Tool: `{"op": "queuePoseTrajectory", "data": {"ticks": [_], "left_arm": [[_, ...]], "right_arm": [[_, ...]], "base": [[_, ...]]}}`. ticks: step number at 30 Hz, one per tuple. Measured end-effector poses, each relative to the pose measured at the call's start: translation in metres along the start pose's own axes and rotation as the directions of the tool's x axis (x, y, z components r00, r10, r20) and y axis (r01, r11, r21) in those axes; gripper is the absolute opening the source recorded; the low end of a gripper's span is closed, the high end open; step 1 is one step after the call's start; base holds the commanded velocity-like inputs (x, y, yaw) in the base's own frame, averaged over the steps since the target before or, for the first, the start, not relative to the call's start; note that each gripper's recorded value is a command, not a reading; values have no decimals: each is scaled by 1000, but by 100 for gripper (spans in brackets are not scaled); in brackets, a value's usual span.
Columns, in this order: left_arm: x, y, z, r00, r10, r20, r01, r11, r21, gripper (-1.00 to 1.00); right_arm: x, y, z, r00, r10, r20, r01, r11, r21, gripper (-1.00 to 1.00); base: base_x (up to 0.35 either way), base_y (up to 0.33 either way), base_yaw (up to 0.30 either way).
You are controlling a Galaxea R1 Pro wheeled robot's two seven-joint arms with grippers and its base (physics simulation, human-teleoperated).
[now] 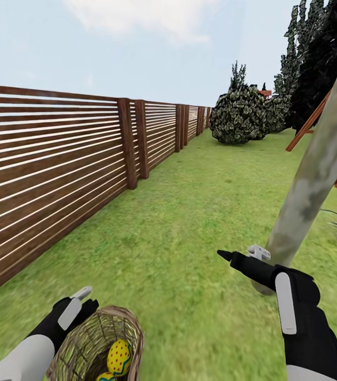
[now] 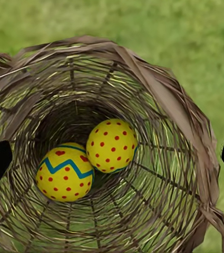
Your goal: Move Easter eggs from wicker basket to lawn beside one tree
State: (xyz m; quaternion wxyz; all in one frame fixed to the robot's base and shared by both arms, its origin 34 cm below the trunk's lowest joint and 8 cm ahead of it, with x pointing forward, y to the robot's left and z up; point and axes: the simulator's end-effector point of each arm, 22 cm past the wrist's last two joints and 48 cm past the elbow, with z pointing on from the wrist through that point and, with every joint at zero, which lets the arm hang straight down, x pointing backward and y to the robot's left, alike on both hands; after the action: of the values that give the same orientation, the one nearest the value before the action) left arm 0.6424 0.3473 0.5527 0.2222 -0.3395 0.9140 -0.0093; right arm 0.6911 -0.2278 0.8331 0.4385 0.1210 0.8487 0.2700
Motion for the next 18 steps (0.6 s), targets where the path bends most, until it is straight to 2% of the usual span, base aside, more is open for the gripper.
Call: {"op": "queuePoseTrajectory", "data": {"ticks": [3,5,8,18], "left_arm": [[2,-3,5,1000,0,0,0,1000,21,100],[5,-5,8,1000,0,0,0,999,32,100],[7,-4,13,1000,0,1,0,999,37,100],[16,-1,29,1000,0,3,0,999,41,100]], "right_arm": [[4,4,1,1000,-2,2,2,1000,-30,100],[8,18,3,1000,-13,-2,13,996,-92,100],[14,27,6,1000,-25,-8,24,991,-131,100],[30,25,13,999,-34,-12,32,987,-160,100]], "base": [[0,0,0],[0,0,0],[0,0,0],[0,0,0]]}}
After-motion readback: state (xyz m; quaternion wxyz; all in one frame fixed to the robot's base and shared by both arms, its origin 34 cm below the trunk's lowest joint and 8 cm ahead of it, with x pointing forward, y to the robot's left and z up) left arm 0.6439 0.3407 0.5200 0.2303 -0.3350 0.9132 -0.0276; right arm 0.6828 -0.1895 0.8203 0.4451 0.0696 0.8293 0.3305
